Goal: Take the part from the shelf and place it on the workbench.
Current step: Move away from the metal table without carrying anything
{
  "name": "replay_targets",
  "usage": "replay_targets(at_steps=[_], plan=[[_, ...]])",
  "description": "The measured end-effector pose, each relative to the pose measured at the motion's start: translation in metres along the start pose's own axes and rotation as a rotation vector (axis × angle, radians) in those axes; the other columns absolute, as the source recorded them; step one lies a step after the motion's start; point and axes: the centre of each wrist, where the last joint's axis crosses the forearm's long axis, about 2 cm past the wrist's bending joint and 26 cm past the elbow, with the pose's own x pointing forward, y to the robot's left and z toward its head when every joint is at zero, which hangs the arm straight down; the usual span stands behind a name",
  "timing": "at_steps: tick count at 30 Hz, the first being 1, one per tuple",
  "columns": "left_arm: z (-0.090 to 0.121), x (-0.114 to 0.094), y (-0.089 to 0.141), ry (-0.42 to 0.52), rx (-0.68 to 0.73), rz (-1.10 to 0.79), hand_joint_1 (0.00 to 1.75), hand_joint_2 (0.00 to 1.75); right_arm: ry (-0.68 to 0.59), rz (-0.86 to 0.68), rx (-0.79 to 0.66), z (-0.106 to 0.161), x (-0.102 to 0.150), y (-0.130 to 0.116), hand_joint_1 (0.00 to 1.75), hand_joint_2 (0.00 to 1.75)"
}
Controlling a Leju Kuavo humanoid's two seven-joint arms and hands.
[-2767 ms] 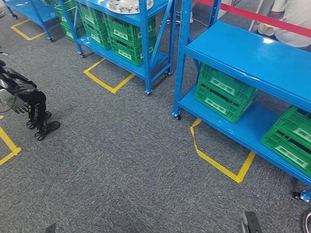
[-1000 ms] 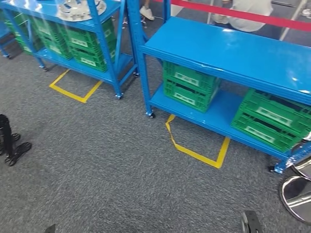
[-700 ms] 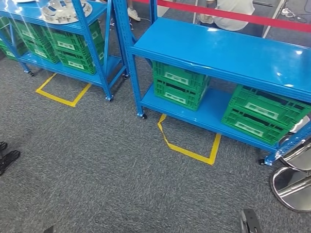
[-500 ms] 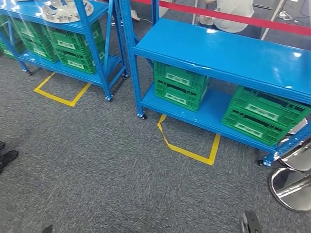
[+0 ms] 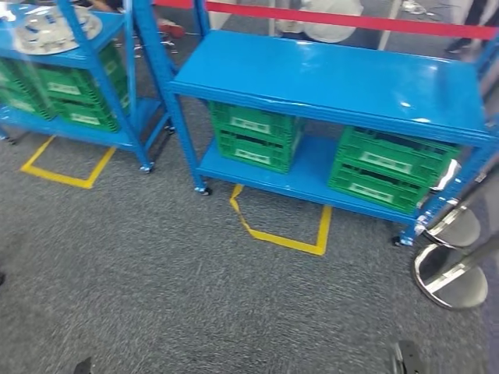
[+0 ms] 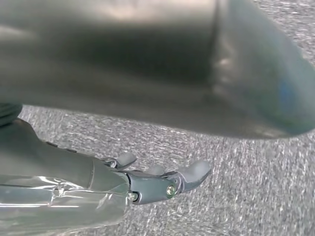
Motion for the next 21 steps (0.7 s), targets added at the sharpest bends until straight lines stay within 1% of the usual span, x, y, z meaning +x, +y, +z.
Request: replay_targets(at_steps=[21], plan=[[0.0002,-0.0015,0.0005,0.003,0.001,-0.002,0.0,0.0,0.005,-0.011,-0.001,0.0019,-0.0038,-0.0001,0.0,0.0]])
